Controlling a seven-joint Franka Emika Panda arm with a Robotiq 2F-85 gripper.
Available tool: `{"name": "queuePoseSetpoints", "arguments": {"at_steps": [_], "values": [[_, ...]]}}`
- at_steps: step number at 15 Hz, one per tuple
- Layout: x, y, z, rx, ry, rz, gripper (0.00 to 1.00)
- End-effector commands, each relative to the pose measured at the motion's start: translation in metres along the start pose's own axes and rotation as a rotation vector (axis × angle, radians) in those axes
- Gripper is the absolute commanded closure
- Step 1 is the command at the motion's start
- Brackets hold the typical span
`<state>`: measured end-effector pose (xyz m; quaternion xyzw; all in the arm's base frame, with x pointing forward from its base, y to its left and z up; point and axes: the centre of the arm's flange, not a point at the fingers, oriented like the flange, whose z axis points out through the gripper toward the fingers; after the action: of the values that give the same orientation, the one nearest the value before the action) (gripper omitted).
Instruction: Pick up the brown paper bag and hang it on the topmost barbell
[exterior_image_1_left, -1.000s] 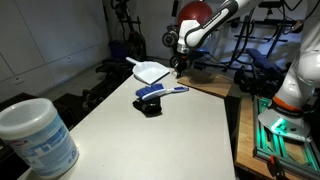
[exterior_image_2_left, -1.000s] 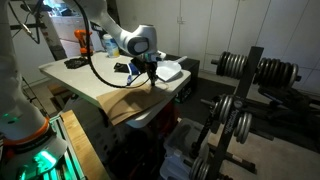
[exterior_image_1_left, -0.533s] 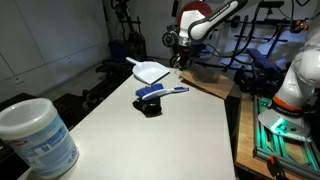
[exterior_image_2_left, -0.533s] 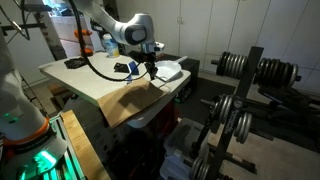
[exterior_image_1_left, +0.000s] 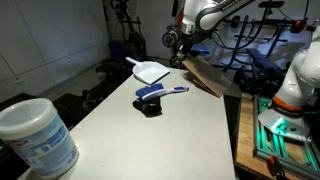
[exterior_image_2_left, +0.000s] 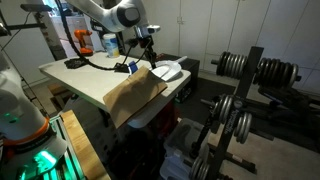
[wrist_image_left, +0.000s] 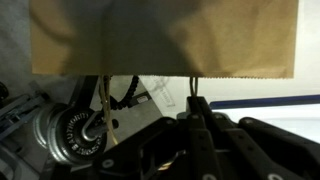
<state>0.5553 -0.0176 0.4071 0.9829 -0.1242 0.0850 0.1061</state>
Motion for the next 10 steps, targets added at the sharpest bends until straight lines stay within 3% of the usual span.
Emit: {"name": "queuePoseSetpoints", "arguments": {"at_steps": [1, 10], "values": [[-0.016, 0.019, -0.056, -0.063, 0.082, 0.096, 0.97], [-0.032, 0.072, -0.164, -0.137, 0.283, 0.288, 0.98]]}}
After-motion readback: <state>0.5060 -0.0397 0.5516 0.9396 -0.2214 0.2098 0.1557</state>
